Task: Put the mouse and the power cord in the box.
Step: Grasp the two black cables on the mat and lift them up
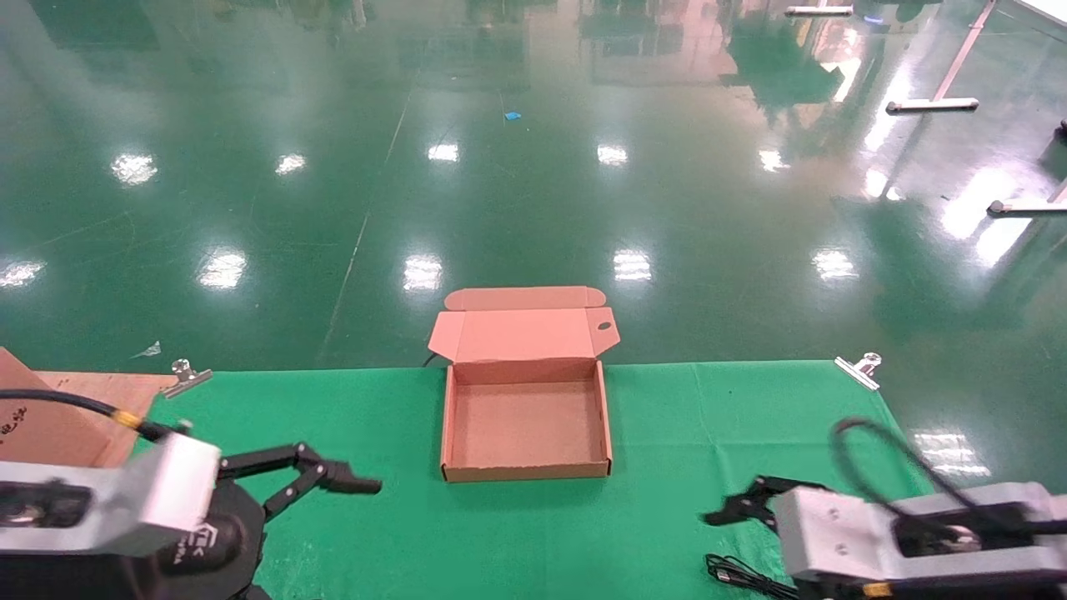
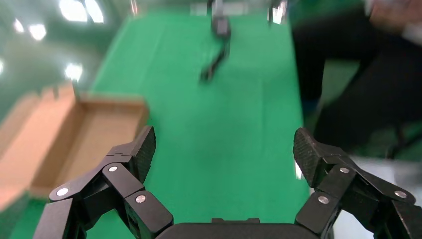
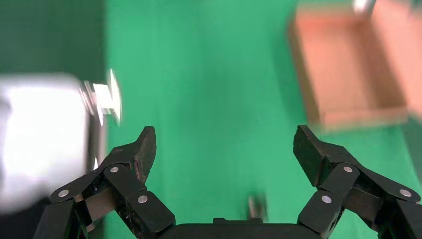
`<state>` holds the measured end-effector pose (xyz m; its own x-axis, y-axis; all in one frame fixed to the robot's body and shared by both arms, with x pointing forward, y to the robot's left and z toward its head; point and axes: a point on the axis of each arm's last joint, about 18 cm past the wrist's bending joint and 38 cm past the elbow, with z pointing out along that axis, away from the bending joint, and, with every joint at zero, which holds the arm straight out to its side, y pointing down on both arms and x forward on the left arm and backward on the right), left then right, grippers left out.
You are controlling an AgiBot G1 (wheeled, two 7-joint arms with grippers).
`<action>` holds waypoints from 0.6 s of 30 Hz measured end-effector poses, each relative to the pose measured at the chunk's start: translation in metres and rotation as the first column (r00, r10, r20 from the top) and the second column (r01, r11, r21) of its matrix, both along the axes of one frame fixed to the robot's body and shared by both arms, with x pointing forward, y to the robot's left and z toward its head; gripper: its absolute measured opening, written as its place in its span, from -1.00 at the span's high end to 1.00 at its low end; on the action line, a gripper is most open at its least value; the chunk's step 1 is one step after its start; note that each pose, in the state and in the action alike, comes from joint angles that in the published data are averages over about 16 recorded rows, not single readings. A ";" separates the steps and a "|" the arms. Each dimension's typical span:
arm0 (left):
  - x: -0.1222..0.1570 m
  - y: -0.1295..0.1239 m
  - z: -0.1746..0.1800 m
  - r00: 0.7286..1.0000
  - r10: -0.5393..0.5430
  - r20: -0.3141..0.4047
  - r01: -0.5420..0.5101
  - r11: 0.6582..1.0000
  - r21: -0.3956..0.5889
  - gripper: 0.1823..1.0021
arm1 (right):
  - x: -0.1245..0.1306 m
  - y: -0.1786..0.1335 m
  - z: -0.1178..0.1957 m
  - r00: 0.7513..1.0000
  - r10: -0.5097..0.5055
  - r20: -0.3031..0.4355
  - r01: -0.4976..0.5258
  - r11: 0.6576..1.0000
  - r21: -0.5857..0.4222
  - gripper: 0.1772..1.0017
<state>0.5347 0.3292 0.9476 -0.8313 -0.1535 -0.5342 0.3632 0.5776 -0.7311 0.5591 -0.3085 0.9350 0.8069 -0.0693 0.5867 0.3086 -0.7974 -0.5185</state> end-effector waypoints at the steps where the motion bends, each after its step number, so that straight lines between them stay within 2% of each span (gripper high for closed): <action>1: 0.005 0.003 -0.004 1.000 0.018 -0.004 -0.018 0.999 0.036 -1.00 | 0.006 -0.002 -0.003 1.000 -0.026 0.001 0.026 0.998 -0.050 -1.00; 5: 0.028 0.017 -0.025 0.996 0.092 -0.016 -0.088 0.980 0.176 -1.00 | 0.031 -0.008 -0.011 0.994 -0.111 0.017 0.112 0.968 -0.223 -1.00; 9: 0.051 0.029 -0.045 0.988 0.152 -0.018 -0.141 0.947 0.289 -1.00 | 0.052 -0.010 -0.018 0.986 -0.163 0.044 0.168 0.924 -0.344 -1.00; 14: 0.078 0.041 -0.068 0.978 0.208 -0.001 -0.190 0.894 0.406 -1.00 | 0.075 -0.013 -0.029 0.978 -0.196 0.077 0.210 0.881 -0.425 -1.00; 18: 0.096 0.047 -0.083 0.971 0.239 0.020 -0.220 0.852 0.475 -1.00 | 0.090 -0.014 -0.040 0.975 -0.204 0.091 0.223 0.863 -0.453 -1.00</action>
